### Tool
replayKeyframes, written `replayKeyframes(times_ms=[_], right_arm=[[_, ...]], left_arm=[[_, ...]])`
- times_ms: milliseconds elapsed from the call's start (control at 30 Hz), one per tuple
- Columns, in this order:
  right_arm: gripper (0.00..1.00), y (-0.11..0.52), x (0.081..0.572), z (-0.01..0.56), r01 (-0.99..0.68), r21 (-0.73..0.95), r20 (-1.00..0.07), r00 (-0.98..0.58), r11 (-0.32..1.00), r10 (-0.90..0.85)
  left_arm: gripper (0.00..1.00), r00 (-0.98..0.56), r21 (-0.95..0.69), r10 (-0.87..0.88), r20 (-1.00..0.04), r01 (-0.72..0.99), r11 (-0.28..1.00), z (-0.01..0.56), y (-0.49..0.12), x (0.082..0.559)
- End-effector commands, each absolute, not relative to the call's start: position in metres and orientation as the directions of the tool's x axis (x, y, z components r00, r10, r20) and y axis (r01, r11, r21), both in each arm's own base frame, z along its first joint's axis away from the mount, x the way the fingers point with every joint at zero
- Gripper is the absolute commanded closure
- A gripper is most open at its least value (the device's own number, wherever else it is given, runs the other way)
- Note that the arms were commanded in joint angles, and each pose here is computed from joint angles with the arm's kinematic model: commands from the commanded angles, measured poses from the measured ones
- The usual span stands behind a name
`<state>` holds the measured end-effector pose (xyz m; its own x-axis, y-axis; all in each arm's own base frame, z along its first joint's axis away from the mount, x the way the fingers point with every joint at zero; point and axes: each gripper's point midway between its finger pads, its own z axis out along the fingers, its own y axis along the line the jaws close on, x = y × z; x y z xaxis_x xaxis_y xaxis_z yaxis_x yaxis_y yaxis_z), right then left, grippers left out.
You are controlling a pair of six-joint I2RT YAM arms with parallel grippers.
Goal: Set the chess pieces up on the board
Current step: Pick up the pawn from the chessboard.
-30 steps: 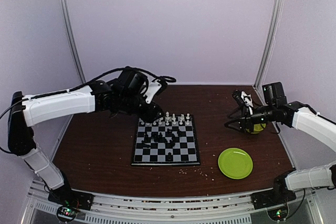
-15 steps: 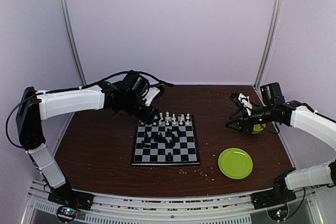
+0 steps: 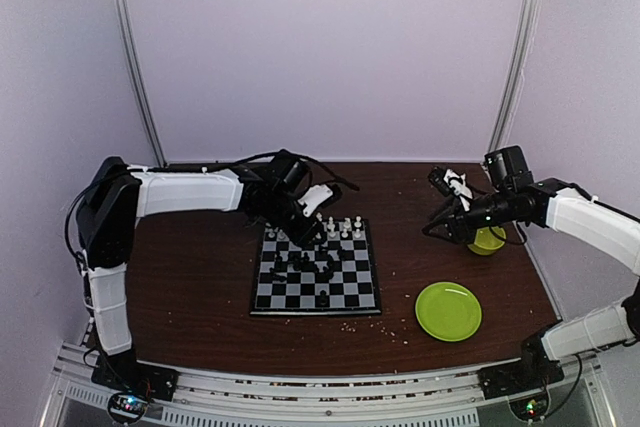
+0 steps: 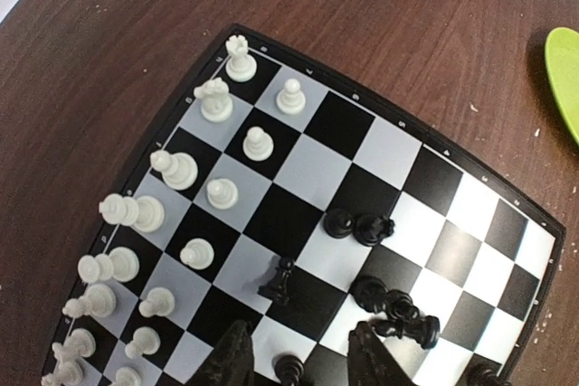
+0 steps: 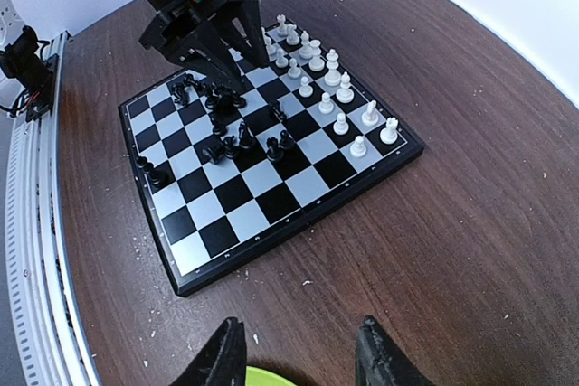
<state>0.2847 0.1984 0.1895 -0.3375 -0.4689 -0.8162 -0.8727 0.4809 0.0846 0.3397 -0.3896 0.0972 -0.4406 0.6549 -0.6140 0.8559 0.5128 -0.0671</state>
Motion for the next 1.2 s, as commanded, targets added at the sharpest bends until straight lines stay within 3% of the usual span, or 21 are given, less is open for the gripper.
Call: replayKeyframes(times_ms=[0, 300, 567, 1167], right_arm=[[0.59, 0.199, 0.280, 0.195, -0.879, 0.073, -0.822, -0.321, 0.472, -0.471], [0.59, 0.196, 0.276, 0.195, -0.877, 0.049, -0.831, -0.301, 0.478, -0.467], [0.59, 0.197, 0.277, 0.189, -0.882, 0.062, -0.820, -0.312, 0.467, -0.480], [0.58, 0.197, 0.277, 0.180, -0.883, 0.074, -0.805, -0.327, 0.463, -0.495]], left_arm=[[0.64, -0.330, -0.016, 0.719, -0.611, 0.914, 0.406, 0.096, -0.400, 0.344], [0.68, -0.315, -0.066, 0.713, -0.626, 0.933, 0.353, 0.091, -0.408, 0.348], [0.76, -0.352, -0.073, 0.744, -0.568, 0.922, 0.381, 0.064, -0.396, 0.351], [0.68, -0.355, -0.035, 0.758, -0.548, 0.915, 0.403, 0.041, -0.396, 0.367]])
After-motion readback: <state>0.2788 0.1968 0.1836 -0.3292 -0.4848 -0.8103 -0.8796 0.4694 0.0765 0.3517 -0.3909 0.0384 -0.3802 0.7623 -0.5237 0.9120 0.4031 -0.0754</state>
